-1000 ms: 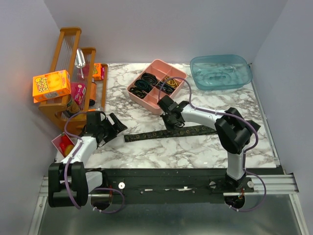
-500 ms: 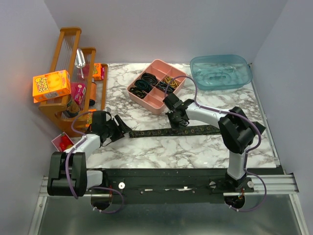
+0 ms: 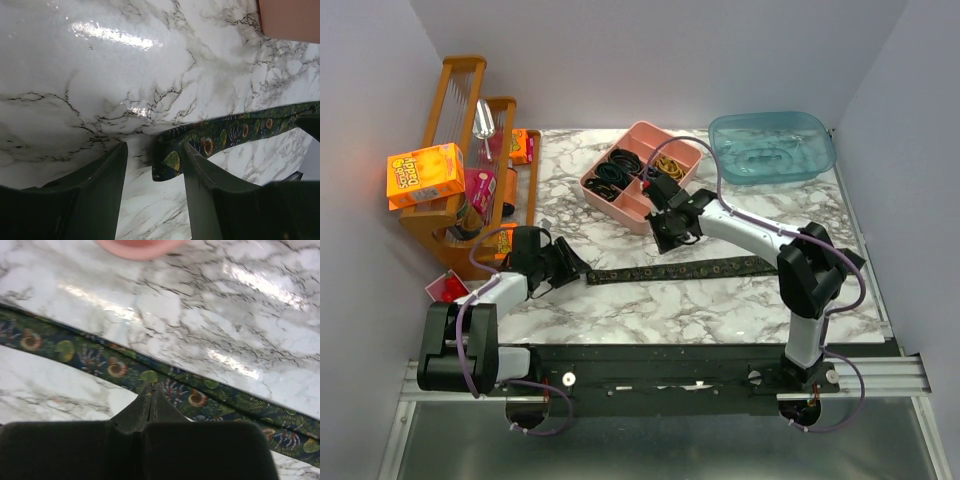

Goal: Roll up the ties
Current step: Roll the tie at the center of the board.

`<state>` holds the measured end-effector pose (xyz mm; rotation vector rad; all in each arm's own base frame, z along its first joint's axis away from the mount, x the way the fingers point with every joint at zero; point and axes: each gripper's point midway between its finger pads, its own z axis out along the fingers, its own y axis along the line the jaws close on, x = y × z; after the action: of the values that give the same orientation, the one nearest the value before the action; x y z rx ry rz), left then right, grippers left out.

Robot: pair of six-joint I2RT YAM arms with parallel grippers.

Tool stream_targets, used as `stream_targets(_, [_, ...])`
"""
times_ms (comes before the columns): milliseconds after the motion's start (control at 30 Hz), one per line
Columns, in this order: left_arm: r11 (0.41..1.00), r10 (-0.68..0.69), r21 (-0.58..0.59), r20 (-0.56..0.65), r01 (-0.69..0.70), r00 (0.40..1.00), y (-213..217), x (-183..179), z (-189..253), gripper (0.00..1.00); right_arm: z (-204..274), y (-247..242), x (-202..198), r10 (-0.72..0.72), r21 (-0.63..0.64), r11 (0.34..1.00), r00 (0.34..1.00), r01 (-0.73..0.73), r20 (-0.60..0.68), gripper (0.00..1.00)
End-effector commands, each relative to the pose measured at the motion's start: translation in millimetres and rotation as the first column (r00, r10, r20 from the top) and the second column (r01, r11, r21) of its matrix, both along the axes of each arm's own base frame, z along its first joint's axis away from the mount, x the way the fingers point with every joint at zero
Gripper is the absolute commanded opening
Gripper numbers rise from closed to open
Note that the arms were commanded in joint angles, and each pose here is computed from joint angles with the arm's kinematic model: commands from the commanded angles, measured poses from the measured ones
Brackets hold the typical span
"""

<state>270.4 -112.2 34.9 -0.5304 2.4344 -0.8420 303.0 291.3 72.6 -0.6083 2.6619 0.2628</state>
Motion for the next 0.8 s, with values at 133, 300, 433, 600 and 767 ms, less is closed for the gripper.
stream_targets(133, [0.999,-0.039,0.002,-0.034,0.039,0.999,-3,-17,-12,0.56,17,61,-7,0.139,0.130,0.982,0.990,-0.137,-0.005,0.01])
stream_targets(300, [0.999,-0.046,-0.013,-0.044,0.046,0.998,-5,-21,-15,0.52,20,87,-9,0.192,0.183,0.964,0.981,-0.191,0.013,0.01])
stream_targets(433, [0.998,-0.051,-0.024,-0.017,0.051,0.999,-8,-20,-10,0.51,16,108,-15,0.239,0.200,0.951,0.971,-0.236,0.007,0.01])
stream_targets(600, [0.998,-0.055,-0.022,-0.011,0.055,0.998,-9,-22,-9,0.51,1,133,-22,0.291,0.224,0.933,0.957,-0.281,-0.015,0.01])
stream_targets(767, [0.998,-0.059,-0.022,-0.010,0.059,0.998,-11,-23,-9,0.46,-9,153,-25,0.322,0.242,0.921,0.946,-0.307,-0.026,0.01])
